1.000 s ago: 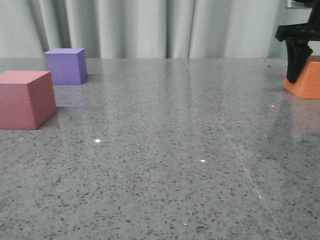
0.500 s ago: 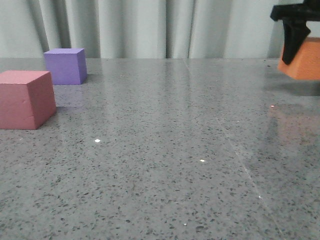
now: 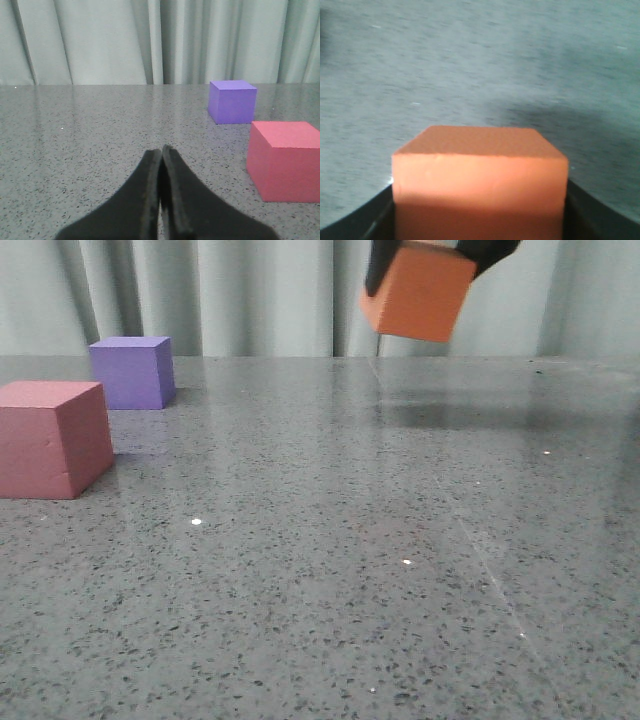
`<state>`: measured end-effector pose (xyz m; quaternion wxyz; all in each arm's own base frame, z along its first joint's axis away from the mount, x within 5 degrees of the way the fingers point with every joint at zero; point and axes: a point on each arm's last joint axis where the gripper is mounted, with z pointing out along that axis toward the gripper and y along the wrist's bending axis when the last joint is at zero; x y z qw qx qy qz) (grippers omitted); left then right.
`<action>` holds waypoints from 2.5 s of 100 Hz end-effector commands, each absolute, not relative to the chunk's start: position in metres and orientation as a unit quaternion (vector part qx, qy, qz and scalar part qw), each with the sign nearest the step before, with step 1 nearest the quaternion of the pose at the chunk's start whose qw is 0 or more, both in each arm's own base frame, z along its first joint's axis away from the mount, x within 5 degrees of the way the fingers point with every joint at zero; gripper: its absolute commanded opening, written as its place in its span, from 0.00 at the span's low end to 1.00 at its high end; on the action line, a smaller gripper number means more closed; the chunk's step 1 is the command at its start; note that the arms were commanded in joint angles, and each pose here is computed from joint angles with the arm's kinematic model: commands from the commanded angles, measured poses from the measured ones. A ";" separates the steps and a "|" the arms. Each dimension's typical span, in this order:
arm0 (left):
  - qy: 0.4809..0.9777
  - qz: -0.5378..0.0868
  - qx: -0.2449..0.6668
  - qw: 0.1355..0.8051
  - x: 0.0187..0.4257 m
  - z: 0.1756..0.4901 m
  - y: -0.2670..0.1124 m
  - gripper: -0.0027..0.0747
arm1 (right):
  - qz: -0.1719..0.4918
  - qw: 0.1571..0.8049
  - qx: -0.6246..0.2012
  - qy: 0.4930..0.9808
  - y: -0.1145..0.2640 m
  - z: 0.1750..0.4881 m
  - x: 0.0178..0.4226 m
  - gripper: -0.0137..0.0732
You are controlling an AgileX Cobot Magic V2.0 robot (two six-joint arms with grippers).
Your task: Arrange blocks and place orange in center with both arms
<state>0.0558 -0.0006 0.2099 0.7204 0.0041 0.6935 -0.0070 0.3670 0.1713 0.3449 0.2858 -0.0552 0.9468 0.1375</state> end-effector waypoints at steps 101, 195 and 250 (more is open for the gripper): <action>0.675 -0.019 0.005 0.737 0.055 0.199 -0.002 0.01 | 0.150 0.280 -0.038 0.947 0.256 0.326 0.377 0.48; 0.675 -0.019 0.005 0.737 0.055 0.199 -0.002 0.01 | 0.173 0.358 -0.060 0.916 0.241 0.380 0.360 0.85; 0.675 -0.019 0.005 0.737 0.055 0.199 -0.002 0.01 | 0.029 0.502 -0.097 0.859 0.150 0.468 0.280 0.50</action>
